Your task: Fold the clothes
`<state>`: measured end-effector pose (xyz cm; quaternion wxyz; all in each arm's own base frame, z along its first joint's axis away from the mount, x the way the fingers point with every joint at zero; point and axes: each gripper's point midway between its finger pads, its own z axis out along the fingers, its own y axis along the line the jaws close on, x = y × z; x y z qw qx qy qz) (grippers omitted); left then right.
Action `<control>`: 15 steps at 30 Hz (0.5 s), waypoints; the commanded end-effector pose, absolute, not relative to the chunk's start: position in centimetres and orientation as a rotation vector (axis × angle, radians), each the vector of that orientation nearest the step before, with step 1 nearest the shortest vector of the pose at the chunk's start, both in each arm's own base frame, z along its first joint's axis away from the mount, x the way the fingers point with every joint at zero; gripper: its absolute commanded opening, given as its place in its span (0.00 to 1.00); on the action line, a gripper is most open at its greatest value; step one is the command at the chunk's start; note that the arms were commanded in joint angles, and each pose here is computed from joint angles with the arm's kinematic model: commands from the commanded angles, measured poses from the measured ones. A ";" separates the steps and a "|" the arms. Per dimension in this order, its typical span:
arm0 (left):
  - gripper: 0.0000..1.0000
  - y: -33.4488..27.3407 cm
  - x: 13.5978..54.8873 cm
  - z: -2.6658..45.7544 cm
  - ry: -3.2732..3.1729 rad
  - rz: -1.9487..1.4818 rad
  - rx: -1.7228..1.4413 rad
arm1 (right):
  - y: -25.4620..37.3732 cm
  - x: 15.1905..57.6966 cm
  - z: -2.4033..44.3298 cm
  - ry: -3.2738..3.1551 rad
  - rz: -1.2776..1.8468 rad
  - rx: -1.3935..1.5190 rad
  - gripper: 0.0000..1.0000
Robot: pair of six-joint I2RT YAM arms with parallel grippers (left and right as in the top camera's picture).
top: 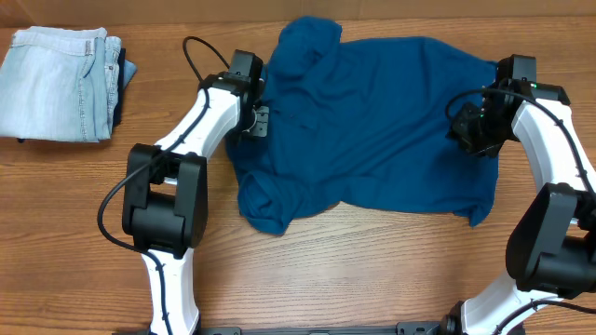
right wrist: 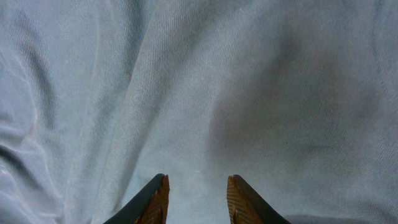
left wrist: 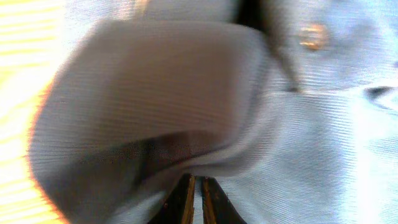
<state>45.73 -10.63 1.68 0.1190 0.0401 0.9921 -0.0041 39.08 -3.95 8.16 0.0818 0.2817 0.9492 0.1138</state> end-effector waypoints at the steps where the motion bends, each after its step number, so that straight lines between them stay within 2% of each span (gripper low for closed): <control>1: 0.09 -6.5 46.2 1.4 2.913 0.082 0.036 | -4.8 39.0 7.9 2.820 0.306 0.822 0.35; 8: 0.09 -6.3 46.2 1.4 2.920 0.023 0.031 | -5.5 39.4 4.4 2.808 0.276 0.837 0.34; 11: 0.09 -6.9 46.1 1.4 2.921 0.015 0.049 | -6.1 39.5 3.2 2.817 0.273 0.860 0.23; 15: 0.09 -7.3 46.2 1.4 2.915 0.014 0.055 | -7.0 39.9 2.4 2.801 0.261 0.881 0.18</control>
